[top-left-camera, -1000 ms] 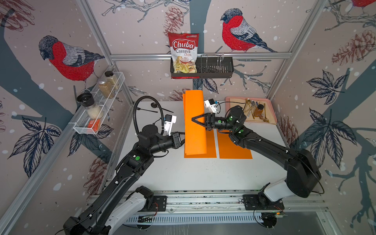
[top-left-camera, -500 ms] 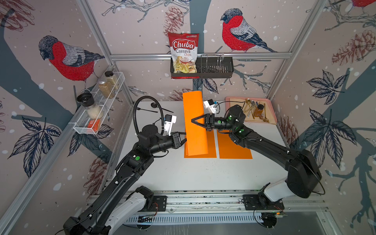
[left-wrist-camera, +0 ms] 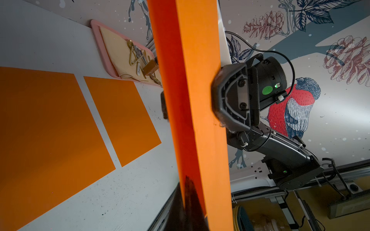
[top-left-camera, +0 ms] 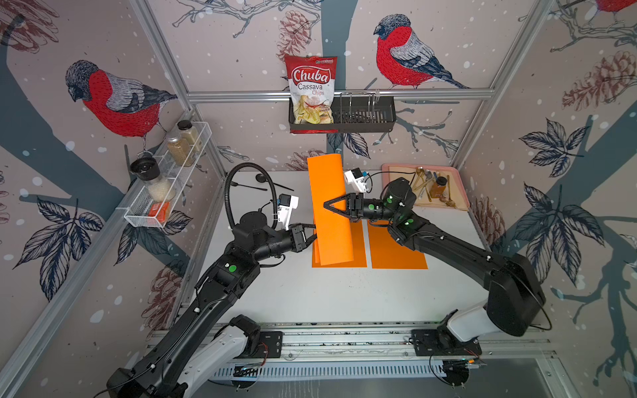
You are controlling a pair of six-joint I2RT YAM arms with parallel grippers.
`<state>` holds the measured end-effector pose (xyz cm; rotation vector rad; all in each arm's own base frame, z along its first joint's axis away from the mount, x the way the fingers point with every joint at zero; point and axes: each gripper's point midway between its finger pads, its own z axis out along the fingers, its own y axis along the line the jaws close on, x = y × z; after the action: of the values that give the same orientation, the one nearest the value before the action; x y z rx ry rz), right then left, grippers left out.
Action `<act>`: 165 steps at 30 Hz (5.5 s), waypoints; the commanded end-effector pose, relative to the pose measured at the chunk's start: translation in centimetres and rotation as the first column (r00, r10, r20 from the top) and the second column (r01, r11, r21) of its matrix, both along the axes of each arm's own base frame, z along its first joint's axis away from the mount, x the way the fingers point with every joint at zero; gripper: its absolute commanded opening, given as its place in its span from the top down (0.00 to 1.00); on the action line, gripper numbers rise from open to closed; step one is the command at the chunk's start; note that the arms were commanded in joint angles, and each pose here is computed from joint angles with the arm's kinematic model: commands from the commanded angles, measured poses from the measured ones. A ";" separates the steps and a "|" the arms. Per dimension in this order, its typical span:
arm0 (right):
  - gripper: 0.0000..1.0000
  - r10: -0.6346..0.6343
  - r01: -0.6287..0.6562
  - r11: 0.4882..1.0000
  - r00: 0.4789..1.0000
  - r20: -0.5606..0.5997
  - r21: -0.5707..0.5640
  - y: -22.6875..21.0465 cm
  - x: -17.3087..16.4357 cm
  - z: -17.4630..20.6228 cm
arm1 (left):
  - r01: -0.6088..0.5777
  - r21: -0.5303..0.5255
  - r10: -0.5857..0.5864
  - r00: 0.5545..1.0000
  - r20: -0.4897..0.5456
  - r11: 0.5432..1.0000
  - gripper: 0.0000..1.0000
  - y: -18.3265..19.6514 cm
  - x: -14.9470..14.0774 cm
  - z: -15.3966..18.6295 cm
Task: Fold the rectangular paper in half along the long edge
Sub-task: Fold the paper.
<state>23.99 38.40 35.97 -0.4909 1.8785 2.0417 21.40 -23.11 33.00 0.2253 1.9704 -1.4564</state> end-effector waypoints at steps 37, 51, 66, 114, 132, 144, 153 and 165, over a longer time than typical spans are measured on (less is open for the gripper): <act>0.64 -0.023 0.022 0.999 0.999 0.025 0.043 -0.2 0.2 1.3 | 0.008 -0.022 -0.007 0.999 0.041 1.000 1.00 -0.1 -0.1 0.9; 0.66 -0.027 0.025 0.999 0.999 0.033 0.042 -0.3 0.1 1.5 | 0.008 -0.023 -0.007 0.999 0.041 1.000 1.00 -0.1 -0.1 1.0; 0.68 -0.005 0.002 0.998 0.999 0.052 0.065 -0.7 -0.5 2.0 | 0.005 -0.016 -0.004 0.999 0.043 1.000 0.78 0.0 -0.1 1.2; 0.70 -0.020 0.016 0.999 0.996 0.092 0.043 -1.6 -1.0 1.9 | 0.009 -0.006 -0.009 0.999 0.053 1.000 1.00 -0.3 0.3 1.6; 0.72 -0.004 0.002 1.000 0.993 0.120 0.020 -1.7 -1.4 2.1 | 0.008 -0.006 -0.007 0.999 0.053 1.000 0.92 -0.2 0.3 1.6; 0.65 0.000 -0.001 1.000 0.993 0.122 0.004 -1.4 -1.5 1.8 | 0.004 -0.007 -0.004 0.999 0.050 1.000 0.92 -0.1 0.2 1.6; 0.65 -0.003 0.004 1.000 0.992 0.124 -0.003 -1.4 -1.5 1.7 | 0.006 -0.010 -0.006 0.999 0.050 1.000 0.92 -0.2 0.1 1.6; 0.70 -0.003 0.003 1.000 0.992 0.127 0.000 -1.3 -1.7 1.9 | 0.002 -0.012 -0.001 0.999 0.050 1.000 0.92 0.0 0.0 1.7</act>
<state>22.45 37.18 37.24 -0.5822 1.8346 1.9687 21.36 -23.12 34.23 0.2469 1.9457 -1.4520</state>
